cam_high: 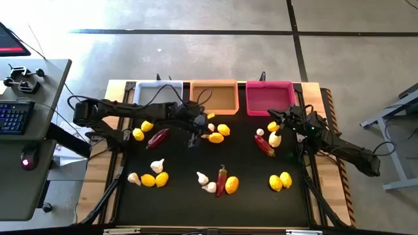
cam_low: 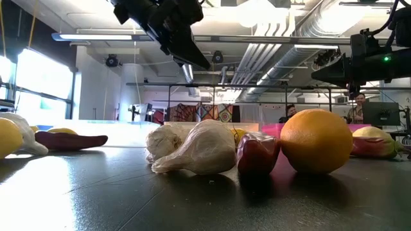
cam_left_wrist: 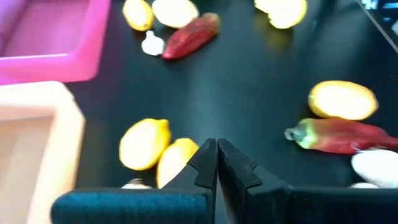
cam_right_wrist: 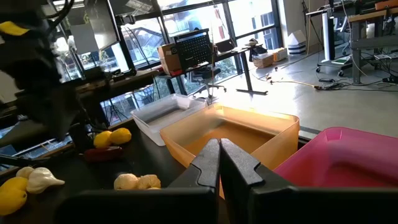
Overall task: Sort produce into baskets
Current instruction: Put the white garlic into the orange bin
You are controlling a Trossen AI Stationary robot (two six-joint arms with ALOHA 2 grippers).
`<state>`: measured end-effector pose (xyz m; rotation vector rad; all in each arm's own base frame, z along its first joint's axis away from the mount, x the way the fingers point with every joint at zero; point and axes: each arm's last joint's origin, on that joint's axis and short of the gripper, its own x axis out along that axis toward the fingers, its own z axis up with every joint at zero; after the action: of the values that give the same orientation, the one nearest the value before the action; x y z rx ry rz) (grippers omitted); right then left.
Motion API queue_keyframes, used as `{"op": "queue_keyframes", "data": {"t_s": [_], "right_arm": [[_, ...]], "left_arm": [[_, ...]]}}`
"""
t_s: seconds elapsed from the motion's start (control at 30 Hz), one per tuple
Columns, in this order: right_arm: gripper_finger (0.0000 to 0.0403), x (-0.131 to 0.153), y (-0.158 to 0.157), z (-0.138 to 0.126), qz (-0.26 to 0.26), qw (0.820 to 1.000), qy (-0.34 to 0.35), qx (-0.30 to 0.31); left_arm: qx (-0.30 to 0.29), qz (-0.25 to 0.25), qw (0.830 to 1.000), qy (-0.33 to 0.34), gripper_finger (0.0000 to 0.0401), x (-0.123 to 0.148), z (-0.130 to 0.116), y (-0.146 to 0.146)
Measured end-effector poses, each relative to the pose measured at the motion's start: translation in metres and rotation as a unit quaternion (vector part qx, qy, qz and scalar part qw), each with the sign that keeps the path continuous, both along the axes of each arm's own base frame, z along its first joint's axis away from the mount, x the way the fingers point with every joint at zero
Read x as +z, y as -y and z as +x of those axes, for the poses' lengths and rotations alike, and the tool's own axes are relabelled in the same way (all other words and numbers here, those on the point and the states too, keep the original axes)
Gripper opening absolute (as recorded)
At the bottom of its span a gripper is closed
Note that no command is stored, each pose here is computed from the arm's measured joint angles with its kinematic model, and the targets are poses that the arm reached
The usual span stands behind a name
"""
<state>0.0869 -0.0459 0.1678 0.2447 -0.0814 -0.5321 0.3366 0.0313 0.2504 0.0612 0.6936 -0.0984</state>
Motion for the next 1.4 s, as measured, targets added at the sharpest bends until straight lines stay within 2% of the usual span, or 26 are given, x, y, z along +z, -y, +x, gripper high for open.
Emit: {"op": "queue_keyframes", "data": {"t_s": [0.17, 0.43, 0.6, 0.87, 1.17, 1.4], "right_arm": [[0.0, 0.0, 0.0, 0.0, 0.0, 1.0, 0.0, 0.0], [0.0, 0.0, 0.0, 0.0, 0.0, 1.0, 0.0, 0.0], [0.0, 0.0, 0.0, 0.0, 0.0, 1.0, 0.0, 0.0], [0.0, 0.0, 0.0, 0.0, 0.0, 1.0, 0.0, 0.0], [0.0, 0.0, 0.0, 0.0, 0.0, 1.0, -0.001, 0.0], [0.0, 0.0, 0.0, 0.0, 0.001, 1.0, -0.003, 0.0]], "left_arm": [[-0.008, -0.01, 1.0, -0.028, 0.0, -0.013, 0.005, 0.01], [0.009, 0.005, 0.998, -0.068, 0.0016, -0.035, 0.019, 0.006], [0.028, 0.051, 0.994, -0.095, 0.0052, -0.034, 0.041, 0.001], [-0.001, 0.081, 0.988, -0.131, 0.0131, -0.038, 0.071, -0.002], [-0.006, 0.088, 0.982, -0.17, 0.0217, -0.052, 0.076, -0.003], [0.004, 0.101, 0.976, -0.193, 0.0248, -0.057, 0.074, -0.004]]}}
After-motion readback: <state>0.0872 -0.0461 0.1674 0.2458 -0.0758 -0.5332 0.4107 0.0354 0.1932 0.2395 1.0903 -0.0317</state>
